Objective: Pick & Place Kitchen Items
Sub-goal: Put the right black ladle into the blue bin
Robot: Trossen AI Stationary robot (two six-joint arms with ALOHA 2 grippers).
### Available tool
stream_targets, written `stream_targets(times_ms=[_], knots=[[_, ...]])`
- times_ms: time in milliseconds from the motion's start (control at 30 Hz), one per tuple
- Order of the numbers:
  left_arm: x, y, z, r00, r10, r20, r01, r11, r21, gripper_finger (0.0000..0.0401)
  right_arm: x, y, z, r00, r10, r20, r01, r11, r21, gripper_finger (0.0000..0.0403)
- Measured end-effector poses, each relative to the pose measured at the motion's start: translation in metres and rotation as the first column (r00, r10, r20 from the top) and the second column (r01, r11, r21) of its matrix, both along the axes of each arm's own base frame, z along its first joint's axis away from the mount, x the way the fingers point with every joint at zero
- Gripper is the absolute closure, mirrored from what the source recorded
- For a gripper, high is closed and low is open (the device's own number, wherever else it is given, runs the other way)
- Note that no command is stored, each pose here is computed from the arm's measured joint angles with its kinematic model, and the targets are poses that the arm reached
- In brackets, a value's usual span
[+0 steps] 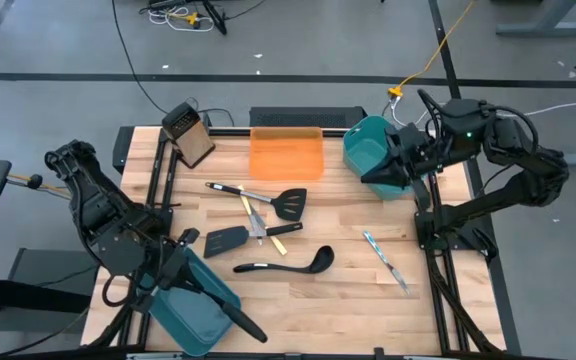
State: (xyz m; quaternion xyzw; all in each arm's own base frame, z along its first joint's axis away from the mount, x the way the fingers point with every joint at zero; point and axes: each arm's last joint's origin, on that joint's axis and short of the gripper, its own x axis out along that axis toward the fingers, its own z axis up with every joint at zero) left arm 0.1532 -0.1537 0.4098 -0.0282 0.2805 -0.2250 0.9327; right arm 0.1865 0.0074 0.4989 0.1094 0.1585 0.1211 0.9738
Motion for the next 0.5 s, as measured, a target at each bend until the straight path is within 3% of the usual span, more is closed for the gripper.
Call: stream_targets(times_ms=[267, 500], knots=[[0.001, -0.003, -0.002, 0.996, -0.083, 0.013, 0.082, 0.995, 0.057, 0.0387, -0.001, 0.020, 0.002, 1.000, 0.027, 0.003, -0.027, 0.999, 0.031, 0.0403], [0.000, -0.003, -0.002, 0.989, -0.144, 0.020, 0.142, 0.987, 0.078, 0.0387, -0.004, 0.036, 0.002, 0.998, 0.059, 0.016, -0.059, 0.998, -0.017, 0.0403]])
